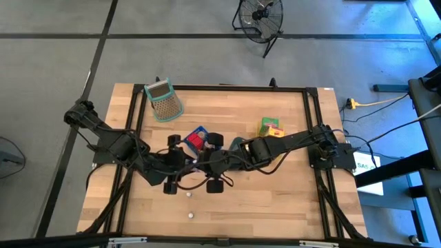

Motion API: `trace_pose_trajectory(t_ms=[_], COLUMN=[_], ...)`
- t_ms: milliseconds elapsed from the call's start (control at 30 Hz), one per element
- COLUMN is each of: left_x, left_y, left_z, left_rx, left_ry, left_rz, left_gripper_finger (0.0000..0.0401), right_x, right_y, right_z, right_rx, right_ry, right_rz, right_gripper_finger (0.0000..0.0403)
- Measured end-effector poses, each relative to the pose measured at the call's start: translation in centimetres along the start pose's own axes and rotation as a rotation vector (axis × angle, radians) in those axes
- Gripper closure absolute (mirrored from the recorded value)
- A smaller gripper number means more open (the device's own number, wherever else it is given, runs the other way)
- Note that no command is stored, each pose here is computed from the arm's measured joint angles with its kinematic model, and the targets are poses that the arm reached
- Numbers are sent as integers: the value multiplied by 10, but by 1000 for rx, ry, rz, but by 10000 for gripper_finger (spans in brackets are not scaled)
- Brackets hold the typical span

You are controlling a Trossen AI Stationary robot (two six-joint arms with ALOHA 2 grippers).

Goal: Pick & Place Kitchen Items
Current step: Put the blue cereal box into the yellow bin

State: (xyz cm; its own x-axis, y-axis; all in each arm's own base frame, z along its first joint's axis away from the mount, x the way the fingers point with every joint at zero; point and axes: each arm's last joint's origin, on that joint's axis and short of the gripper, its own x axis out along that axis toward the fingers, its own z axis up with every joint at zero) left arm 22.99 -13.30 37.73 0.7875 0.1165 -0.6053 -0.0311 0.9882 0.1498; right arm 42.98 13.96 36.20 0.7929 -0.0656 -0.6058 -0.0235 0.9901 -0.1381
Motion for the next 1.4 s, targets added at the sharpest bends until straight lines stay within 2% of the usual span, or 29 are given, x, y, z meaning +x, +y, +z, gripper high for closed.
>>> trace_pose_trajectory(t_ms=[200, 300, 567, 733, 900, 1000, 1267, 1400], left_x=[0, 0, 0, 1, 1, 1, 1, 1], left_y=[0, -1, 0, 2, 2, 2, 3, 3], left_z=[0, 0, 0, 1, 1, 1, 1, 1], left_rx=[6, 25, 133, 135, 134, 135, 133, 132], left_ry=[-1, -1, -1, -8, -12, -12, -17, -17], left_rz=[-2, -4, 0, 33, 54, 54, 77, 77], left_gripper_finger=[185, 182, 186, 184, 189, 188, 189, 191], right_x=[-4, -20, -88, -135, -176, -191, -198, -197], right_y=[-2, -4, -12, -14, -21, -19, -3, -2], right_z=[-9, -15, -23, -31, -44, -47, -68, -88], right_rx=[-8, -7, 68, 107, 177, 193, 101, 125], right_ry=[98, 170, 280, 346, 431, 396, 397, 421], right_rz=[-13, -29, -24, 64, 49, 68, -13, -87], right_gripper_finger=[297, 298, 298, 298, 298, 298, 298, 298])
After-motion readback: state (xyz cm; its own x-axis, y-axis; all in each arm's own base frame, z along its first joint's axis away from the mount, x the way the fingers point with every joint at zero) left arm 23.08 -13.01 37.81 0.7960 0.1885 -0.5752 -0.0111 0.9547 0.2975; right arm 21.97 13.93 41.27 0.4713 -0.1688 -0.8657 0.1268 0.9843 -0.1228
